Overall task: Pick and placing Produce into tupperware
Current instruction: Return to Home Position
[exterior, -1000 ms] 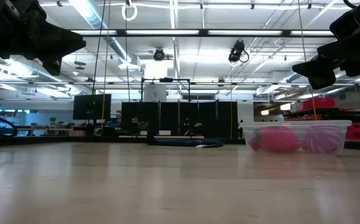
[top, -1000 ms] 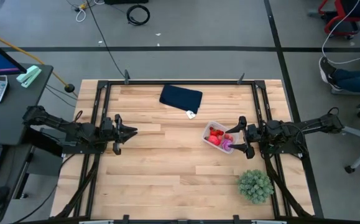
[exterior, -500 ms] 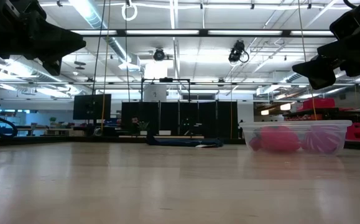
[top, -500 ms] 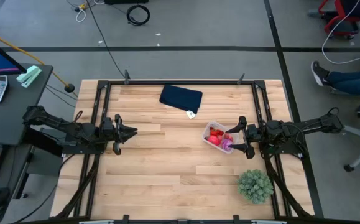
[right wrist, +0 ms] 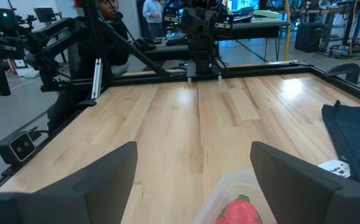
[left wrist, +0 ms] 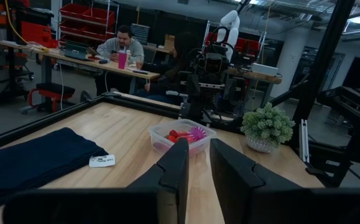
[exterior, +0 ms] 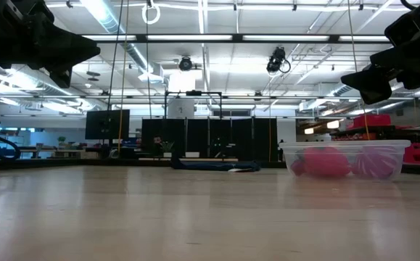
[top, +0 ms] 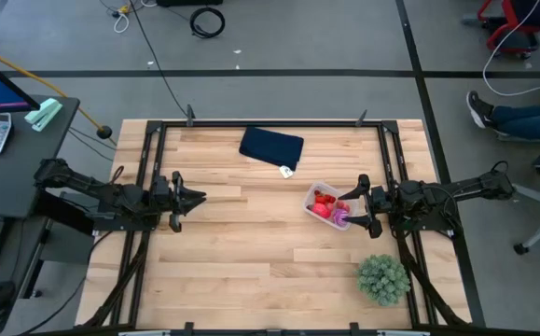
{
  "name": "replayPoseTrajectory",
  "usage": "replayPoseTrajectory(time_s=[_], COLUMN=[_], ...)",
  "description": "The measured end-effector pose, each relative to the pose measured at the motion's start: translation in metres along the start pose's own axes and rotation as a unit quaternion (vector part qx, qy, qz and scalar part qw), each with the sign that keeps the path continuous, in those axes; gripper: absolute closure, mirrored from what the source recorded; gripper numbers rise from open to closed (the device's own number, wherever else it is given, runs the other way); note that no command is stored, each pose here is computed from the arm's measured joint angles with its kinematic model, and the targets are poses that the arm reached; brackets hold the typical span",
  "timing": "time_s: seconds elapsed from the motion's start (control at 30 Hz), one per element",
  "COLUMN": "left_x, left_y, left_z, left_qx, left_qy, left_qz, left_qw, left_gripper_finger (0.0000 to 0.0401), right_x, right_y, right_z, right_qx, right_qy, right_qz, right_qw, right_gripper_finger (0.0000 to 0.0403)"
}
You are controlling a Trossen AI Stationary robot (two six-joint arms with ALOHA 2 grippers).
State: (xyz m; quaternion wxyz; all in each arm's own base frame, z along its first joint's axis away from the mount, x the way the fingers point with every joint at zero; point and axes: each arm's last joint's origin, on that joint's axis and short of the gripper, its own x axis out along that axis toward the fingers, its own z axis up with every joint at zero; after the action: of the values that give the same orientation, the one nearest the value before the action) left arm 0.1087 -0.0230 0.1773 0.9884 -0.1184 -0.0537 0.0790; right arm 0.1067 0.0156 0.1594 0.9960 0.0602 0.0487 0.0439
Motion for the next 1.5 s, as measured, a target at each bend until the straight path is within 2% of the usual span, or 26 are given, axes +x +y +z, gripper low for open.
replayPoseTrajectory(time_s=[0.33,0.7,1.03,1.5], left_x=[0.0,0.0,0.0,0.0], left_y=[0.0,0.0,0.0,0.0], left_z=[-0.0001,-0.0001,0.0,0.0], left_qx=[0.0,0.0,0.0,0.0], left_qy=[0.0,0.0,0.0,0.0], left_qz=[0.0,0.0,0.0,0.0], left_qw=[1.0,1.0,1.0,1.0], left_gripper_finger=[0.0319,0.033,0.0319,0.0324], right_x=[0.0,0.0,0.0,0.0], right_y=[0.0,0.0,0.0,0.0], right_z=[0.0,0.0,0.0,0.0], right_qx=[0.0,0.0,0.0,0.0], right_qy=[0.0,0.0,0.0,0.0], right_qz=[0.0,0.0,0.0,0.0], right_qw=[1.0,1.0,1.0,1.0], right_gripper_finger=[0.008,0.008,0.008,0.008])
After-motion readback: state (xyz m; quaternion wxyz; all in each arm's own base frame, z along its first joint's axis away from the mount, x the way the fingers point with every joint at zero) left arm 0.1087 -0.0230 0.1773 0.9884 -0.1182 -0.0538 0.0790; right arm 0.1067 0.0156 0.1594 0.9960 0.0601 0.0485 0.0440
